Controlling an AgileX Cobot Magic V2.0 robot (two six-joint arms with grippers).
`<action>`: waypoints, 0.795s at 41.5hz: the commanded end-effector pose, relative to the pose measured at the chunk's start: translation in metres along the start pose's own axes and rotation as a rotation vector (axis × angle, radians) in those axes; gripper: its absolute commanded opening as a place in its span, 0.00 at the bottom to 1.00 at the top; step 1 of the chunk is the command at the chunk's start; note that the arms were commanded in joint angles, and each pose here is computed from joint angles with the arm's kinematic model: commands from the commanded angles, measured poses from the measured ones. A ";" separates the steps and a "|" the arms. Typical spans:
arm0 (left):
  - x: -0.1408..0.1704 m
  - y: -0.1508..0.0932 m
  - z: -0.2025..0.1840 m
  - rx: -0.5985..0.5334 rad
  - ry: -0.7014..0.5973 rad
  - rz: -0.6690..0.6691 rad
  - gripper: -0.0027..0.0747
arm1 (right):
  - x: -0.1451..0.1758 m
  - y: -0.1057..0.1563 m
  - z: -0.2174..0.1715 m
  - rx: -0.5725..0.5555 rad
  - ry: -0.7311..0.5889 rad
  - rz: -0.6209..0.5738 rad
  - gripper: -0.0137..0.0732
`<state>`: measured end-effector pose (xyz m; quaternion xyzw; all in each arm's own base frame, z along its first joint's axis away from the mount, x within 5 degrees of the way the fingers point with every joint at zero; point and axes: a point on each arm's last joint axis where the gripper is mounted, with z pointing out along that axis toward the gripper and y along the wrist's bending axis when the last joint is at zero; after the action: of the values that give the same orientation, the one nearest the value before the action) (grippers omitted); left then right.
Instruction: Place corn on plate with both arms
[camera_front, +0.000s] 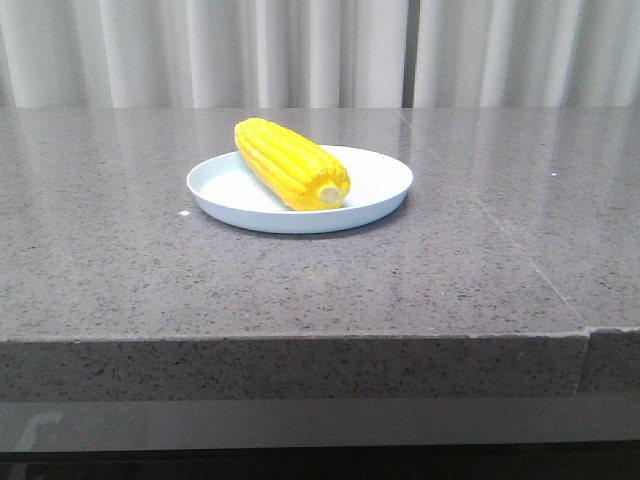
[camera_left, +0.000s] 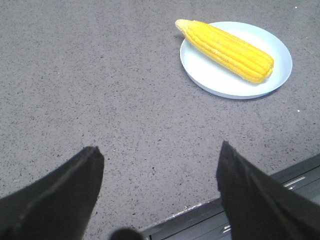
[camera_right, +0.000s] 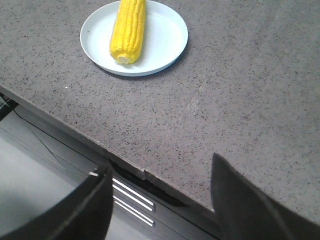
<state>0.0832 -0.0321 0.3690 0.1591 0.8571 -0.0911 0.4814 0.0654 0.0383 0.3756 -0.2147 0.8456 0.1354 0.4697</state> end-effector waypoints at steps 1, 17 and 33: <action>-0.012 -0.001 -0.005 0.012 -0.093 -0.011 0.64 | -0.009 -0.001 -0.009 0.012 -0.116 -0.008 0.67; -0.012 -0.001 -0.005 0.012 -0.086 -0.011 0.06 | -0.008 -0.001 -0.009 0.012 -0.118 -0.008 0.07; -0.012 -0.001 -0.005 0.012 -0.086 -0.011 0.01 | -0.010 -0.002 -0.009 0.025 -0.136 -0.017 0.08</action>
<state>0.0832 -0.0321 0.3690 0.1591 0.8571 -0.0911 0.4814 0.0616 0.0347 0.3761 -0.2127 0.8358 0.1307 0.4889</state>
